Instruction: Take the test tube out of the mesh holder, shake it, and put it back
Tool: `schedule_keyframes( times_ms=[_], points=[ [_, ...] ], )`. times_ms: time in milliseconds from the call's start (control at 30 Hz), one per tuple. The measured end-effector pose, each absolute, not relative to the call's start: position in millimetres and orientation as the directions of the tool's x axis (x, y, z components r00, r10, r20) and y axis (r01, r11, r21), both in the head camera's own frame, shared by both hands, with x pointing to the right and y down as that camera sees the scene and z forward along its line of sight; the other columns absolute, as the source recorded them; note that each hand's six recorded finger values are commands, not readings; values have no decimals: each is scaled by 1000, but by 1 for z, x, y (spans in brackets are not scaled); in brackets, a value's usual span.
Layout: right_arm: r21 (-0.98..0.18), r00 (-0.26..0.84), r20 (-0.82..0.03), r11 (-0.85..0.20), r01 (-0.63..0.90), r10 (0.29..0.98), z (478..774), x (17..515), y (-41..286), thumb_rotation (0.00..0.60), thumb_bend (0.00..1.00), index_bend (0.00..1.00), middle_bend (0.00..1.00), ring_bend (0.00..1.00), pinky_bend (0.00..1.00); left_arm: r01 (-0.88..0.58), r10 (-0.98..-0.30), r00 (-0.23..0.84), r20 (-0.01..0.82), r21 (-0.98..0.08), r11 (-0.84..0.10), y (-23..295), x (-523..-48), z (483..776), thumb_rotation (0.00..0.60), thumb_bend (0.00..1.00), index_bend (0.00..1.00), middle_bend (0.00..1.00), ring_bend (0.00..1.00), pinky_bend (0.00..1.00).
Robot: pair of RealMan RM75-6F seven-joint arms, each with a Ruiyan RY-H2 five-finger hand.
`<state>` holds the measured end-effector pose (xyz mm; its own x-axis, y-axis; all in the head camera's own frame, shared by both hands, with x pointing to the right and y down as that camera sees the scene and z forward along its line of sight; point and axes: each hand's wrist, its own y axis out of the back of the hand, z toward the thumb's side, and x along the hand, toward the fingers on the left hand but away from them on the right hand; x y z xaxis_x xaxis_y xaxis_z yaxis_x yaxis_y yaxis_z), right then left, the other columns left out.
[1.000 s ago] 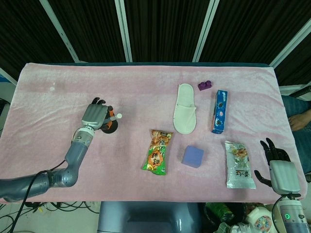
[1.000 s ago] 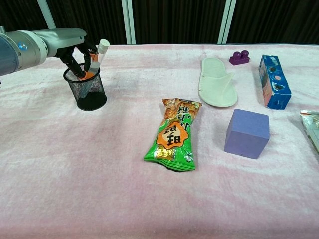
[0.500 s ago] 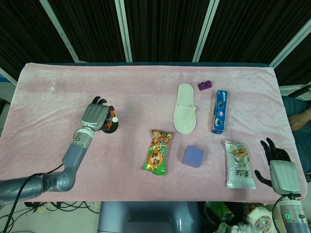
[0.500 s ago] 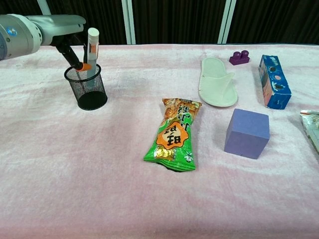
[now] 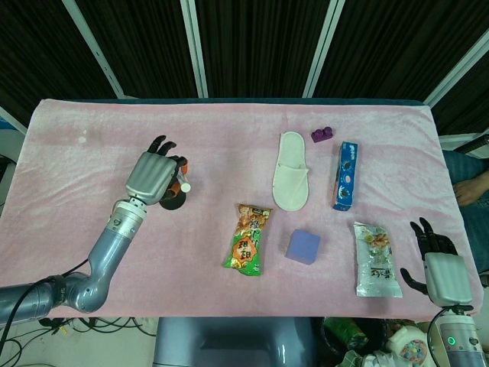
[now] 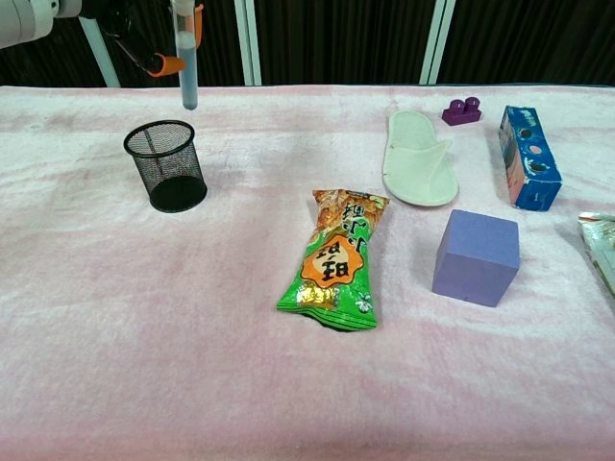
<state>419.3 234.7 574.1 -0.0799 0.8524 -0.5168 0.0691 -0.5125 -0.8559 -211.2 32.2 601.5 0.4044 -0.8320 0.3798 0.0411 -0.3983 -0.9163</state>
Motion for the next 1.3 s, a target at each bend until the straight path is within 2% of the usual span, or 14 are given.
schedule_keyframes(
  times_ms=[300, 367, 467, 567, 633, 700, 800, 900, 1033, 1100, 1167, 1300],
  points=[
    [-851, -68, -524, -520, 68, 849, 576, 417, 234, 600, 178, 26, 26, 189, 158, 94, -806, 582, 108, -993, -65, 43, -180, 569, 600, 414, 579, 553, 180, 148],
    [-851, -69, -525, -521, 70, 848, 576, 417, 234, 600, 178, 26, 26, 189, 158, 70, -809, 582, 80, -996, -48, 43, -177, 566, 600, 413, 580, 555, 182, 156],
    [-851, -68, -524, -520, 71, 849, 576, 417, 234, 600, 178, 26, 26, 189, 158, -6, -821, 565, 82, -995, -103, 44, -174, 563, 600, 410, 580, 556, 182, 158],
    [-851, -69, -525, -521, 71, 848, 576, 418, 234, 600, 178, 26, 26, 189, 158, -158, -840, 530, 117, -959, -234, 47, -170, 559, 600, 410, 580, 555, 182, 159],
    [-851, -68, -524, -520, 70, 849, 576, 418, 234, 600, 178, 26, 26, 189, 158, -301, -847, 504, 171, -884, -358, 50, -166, 555, 600, 410, 580, 555, 182, 159],
    [-852, -68, -522, -518, 68, 850, 575, 418, 234, 600, 178, 26, 26, 189, 158, -443, -842, 484, 239, -763, -471, 53, -165, 551, 600, 410, 580, 555, 182, 160],
    [-853, -71, -521, -517, 67, 851, 575, 419, 234, 600, 179, 26, 26, 189, 158, -603, -814, 481, 327, -551, -577, 52, -166, 542, 600, 410, 580, 555, 182, 160],
    [-855, -72, -519, -515, 65, 852, 574, 419, 234, 600, 178, 26, 26, 189, 158, -706, -771, 505, 388, -328, -627, 50, -168, 530, 600, 410, 580, 555, 182, 160],
    [-855, -72, -519, -515, 62, 852, 575, 419, 234, 600, 178, 26, 26, 189, 158, -772, -730, 542, 416, -96, -628, 41, -178, 508, 600, 410, 587, 560, 182, 162],
    [-855, -72, -519, -516, 61, 852, 575, 418, 234, 600, 178, 26, 26, 189, 157, -777, -722, 552, 418, -55, -627, 35, -188, 495, 600, 410, 590, 563, 182, 165],
    [-854, -71, -519, -516, 60, 852, 575, 418, 235, 600, 178, 26, 26, 189, 158, -772, -718, 556, 418, -59, -632, 33, -194, 490, 600, 410, 591, 563, 182, 167],
    [-855, -69, -518, -515, 58, 852, 575, 417, 235, 600, 178, 26, 26, 189, 157, -768, -763, 529, 373, -171, -617, 34, -210, 491, 600, 410, 592, 563, 182, 170]
  ],
)
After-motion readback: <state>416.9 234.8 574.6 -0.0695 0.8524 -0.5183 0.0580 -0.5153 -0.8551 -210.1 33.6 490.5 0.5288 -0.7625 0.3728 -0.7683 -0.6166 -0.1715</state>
